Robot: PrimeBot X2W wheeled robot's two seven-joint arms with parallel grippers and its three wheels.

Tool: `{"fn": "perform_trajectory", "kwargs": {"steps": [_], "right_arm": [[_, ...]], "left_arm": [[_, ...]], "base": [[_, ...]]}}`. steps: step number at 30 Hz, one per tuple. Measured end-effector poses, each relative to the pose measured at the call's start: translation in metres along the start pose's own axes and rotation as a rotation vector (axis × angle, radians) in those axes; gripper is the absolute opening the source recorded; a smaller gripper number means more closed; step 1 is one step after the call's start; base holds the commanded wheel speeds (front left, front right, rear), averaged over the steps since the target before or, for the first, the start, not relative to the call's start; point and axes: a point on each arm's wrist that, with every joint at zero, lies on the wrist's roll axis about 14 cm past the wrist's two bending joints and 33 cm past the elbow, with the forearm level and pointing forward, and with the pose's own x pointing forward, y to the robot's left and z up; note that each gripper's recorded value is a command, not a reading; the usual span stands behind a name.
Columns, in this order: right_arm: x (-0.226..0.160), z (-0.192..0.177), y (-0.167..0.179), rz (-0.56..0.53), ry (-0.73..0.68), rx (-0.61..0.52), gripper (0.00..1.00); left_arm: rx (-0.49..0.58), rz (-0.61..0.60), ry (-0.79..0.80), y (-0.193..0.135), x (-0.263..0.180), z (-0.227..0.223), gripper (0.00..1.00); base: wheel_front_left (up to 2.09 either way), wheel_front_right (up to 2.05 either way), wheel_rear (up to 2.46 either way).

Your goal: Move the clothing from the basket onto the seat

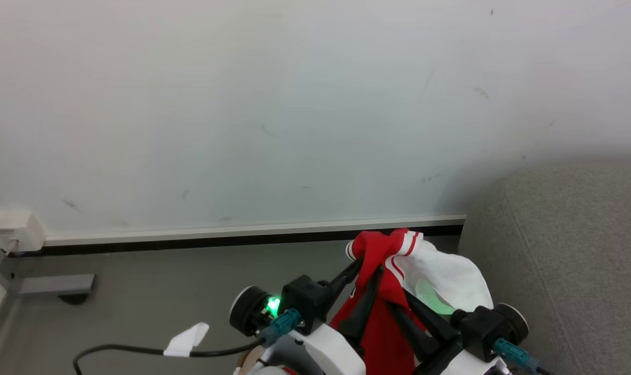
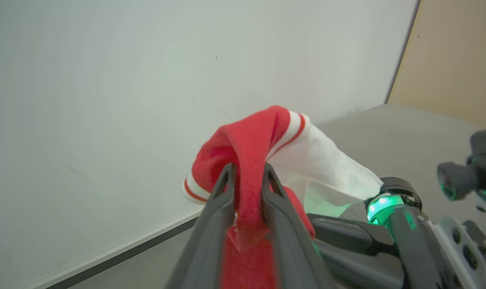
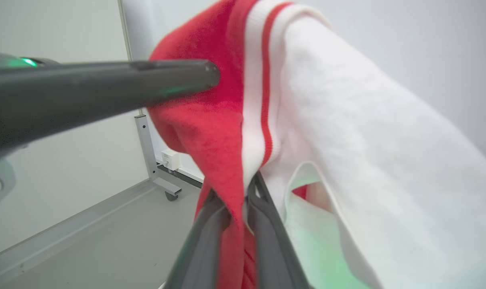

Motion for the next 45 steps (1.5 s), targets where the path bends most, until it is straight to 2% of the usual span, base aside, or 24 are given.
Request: {"fn": "perform_trajectory", "kwargs": {"steps": [1, 6, 13, 21, 27, 32, 37, 45], "right_arm": [[-0.001, 0.002, -0.003, -0.006, -0.007, 0.001, 0.0], [-0.016, 0.01, -0.024, -0.066, -0.03, 0.01, 0.0], [-0.054, 0.031, -0.083, -0.232, -0.072, -0.043, 0.0], [-0.121, 0.053, -0.136, -0.445, -0.097, -0.116, 0.0], [-0.17, 0.071, -0.158, -0.589, -0.112, -0.161, 0.0], [-0.204, 0.08, -0.178, -0.711, -0.114, -0.18, 0.0], [-0.2, 0.09, -0.203, -0.779, -0.13, -0.182, 0.0], [-0.139, 0.14, -0.282, -0.82, -0.187, -0.263, 0.0]], "left_arm": [[0.0, 0.004, 0.002, 0.001, 0.0, -0.002, 1.0], [0.008, -0.004, 0.024, 0.001, 0.002, -0.014, 1.0], [-0.009, -0.087, 0.058, -0.021, 0.01, -0.032, 1.0], [-0.055, -0.257, 0.046, -0.073, 0.028, -0.038, 1.0], [-0.101, -0.407, 0.046, -0.118, 0.037, -0.041, 1.0], [-0.132, -0.491, 0.053, -0.14, 0.042, -0.047, 1.0], [-0.138, -0.533, 0.044, -0.139, 0.058, -0.049, 1.0], [-0.098, -0.569, -0.009, -0.111, 0.103, -0.055, 1.0]], "base": [[0.0, 0.0, 0.0], [0.0, 0.0, 0.0], [0.0, 0.0, 0.0], [0.0, 0.0, 0.0], [0.0, 0.0, 0.0], [0.0, 0.0, 0.0], [0.0, 0.0, 0.0], [0.0, 0.0, 0.0]]}}
